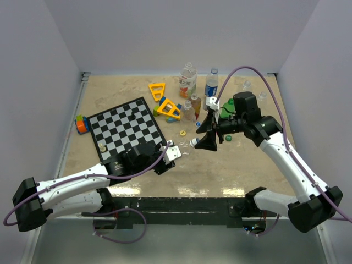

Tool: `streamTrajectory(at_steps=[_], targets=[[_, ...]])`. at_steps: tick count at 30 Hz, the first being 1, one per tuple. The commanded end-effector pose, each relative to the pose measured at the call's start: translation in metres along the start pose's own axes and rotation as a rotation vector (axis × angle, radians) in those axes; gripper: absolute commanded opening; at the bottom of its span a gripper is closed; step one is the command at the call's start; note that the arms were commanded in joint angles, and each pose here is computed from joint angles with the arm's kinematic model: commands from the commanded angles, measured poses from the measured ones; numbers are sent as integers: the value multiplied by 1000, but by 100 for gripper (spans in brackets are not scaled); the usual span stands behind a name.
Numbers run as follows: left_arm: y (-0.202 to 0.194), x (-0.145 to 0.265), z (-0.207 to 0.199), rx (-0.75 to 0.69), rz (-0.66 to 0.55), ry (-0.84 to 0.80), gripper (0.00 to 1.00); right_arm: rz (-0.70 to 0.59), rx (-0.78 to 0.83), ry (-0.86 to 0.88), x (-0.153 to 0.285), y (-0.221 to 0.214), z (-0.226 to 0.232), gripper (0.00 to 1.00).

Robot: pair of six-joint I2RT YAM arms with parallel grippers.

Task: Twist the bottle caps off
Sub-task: Unscrew the bottle cap from the plastic bottle.

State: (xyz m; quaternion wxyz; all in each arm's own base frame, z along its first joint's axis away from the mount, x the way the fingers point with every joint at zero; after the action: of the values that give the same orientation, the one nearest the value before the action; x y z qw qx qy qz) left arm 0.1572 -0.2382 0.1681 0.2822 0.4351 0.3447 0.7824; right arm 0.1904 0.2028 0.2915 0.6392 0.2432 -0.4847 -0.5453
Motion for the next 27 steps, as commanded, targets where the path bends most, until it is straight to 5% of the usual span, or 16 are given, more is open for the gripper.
streamTrajectory(at_steps=[1,18,23,27], targets=[[29,5,19,25,-90,77,0,-11,-16,-4,0,2,-1,72],[28,5,20,24,-86,85,0,28,-16,84,-6,-1,5,33],[30,6,19,19,-92,75,0,44,87,127,-4,1,12,17],[29,5,17,15,-94,61,0,70,320,200,0,3,23,0]])
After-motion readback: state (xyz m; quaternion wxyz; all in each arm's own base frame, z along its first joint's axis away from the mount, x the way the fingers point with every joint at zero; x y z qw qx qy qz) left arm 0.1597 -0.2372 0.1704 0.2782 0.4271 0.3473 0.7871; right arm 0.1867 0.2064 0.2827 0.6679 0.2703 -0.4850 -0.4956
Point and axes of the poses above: each gripper's point midway between its finger pads, its own x axis back along the fingers, its own z axis along the line the jaws close on, y = z × x, the point moved 4 cm from there along x, back along the fingers, and after that the axes turned 12 degrees about -x, right-handed, at the moved point
